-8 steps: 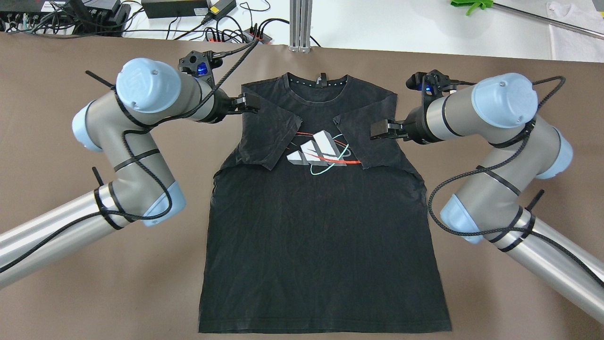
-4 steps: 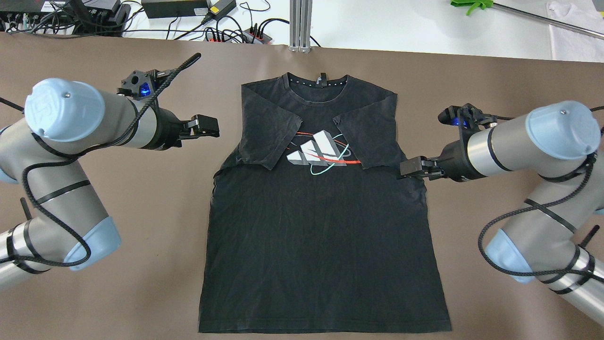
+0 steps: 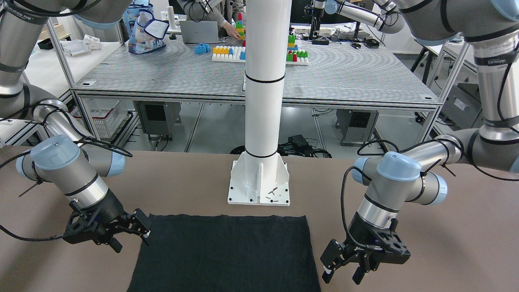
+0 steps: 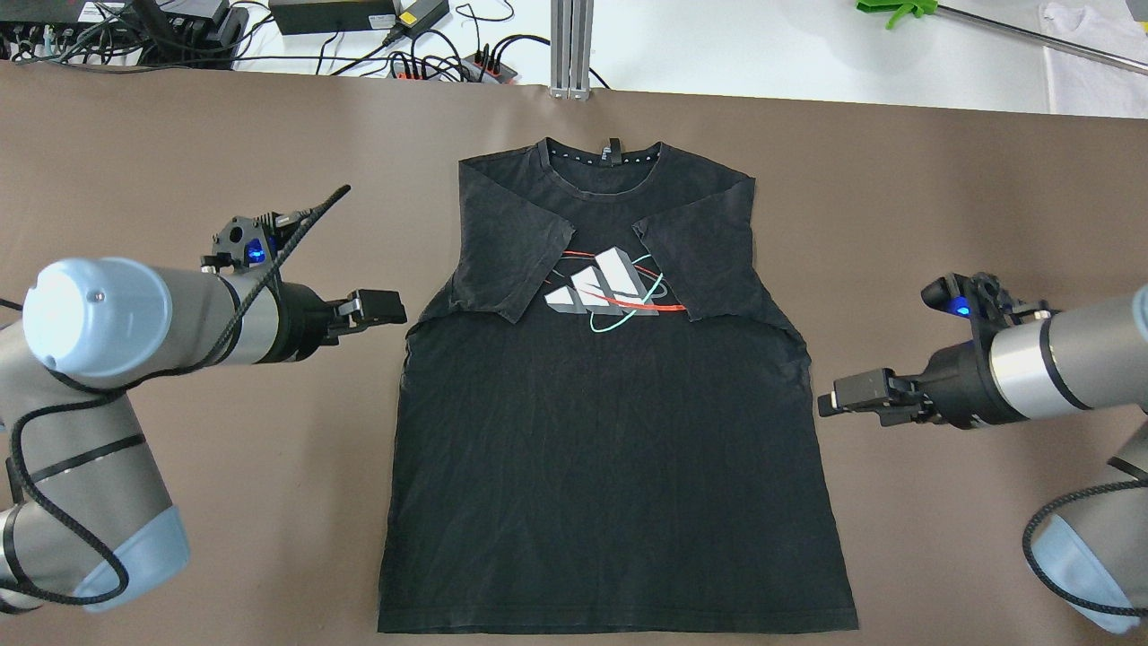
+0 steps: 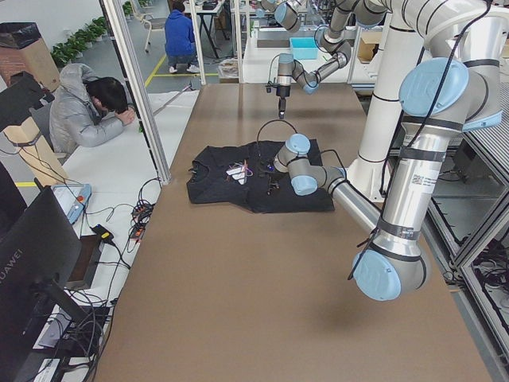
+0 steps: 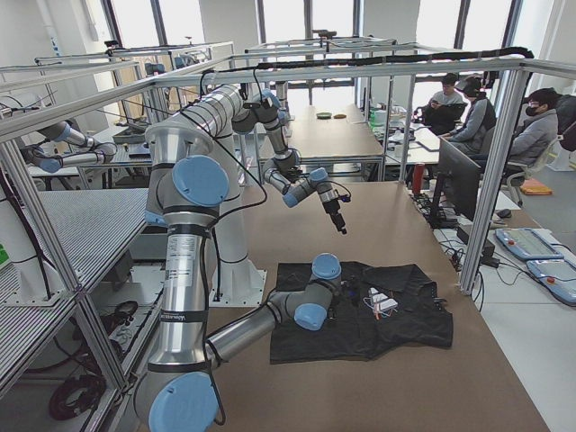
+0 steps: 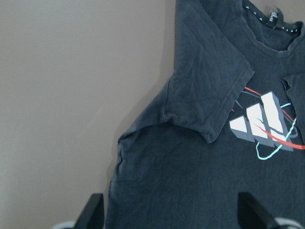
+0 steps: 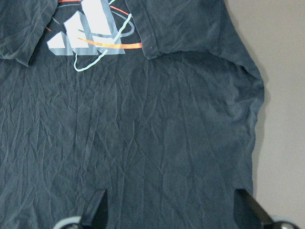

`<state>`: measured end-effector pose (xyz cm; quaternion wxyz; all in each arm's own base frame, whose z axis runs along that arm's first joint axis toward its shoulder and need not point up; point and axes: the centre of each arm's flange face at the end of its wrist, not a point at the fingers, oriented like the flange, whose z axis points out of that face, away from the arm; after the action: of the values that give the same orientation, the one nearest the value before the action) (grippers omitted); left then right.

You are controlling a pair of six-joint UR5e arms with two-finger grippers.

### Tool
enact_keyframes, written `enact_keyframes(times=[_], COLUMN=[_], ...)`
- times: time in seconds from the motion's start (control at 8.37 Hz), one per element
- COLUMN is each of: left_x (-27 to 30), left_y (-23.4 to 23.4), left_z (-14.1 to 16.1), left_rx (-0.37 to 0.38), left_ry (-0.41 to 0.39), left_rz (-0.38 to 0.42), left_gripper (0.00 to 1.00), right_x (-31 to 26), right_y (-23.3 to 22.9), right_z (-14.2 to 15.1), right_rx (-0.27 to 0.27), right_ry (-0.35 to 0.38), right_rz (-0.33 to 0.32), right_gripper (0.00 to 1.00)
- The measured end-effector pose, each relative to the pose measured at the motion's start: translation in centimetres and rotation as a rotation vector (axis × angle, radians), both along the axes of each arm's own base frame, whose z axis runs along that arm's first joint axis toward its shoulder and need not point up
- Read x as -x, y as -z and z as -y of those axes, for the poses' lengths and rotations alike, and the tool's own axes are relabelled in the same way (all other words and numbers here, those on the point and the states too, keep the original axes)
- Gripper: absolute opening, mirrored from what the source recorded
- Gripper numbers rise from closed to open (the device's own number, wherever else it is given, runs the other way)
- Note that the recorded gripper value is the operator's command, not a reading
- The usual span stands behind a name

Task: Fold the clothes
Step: 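Withdraw both grippers outward and lower them toward the shirt's near corners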

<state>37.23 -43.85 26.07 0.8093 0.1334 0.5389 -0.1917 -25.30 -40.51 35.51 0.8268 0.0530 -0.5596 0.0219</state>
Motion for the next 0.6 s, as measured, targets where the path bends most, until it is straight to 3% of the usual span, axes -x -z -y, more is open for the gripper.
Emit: enact_keyframes(times=[0.36,0.6], left_x=[-3.6,-4.7], left_y=[-1.6,-1.3], left_z=[-4.2,-6.8], left_rx=[-0.004,-0.017], left_ry=[0.019,0.025], left_rz=[-0.012,-0.019], left_gripper=[1.0,1.0], right_x=[-1.3,2.1], right_y=[-4.6,-5.9], right_z=[-4.7,-7.8], right_rx=[0.091,0.085], right_ry=[0.057,0.119], right_rz=[0.043,0.03], right_gripper=[0.94,0.94])
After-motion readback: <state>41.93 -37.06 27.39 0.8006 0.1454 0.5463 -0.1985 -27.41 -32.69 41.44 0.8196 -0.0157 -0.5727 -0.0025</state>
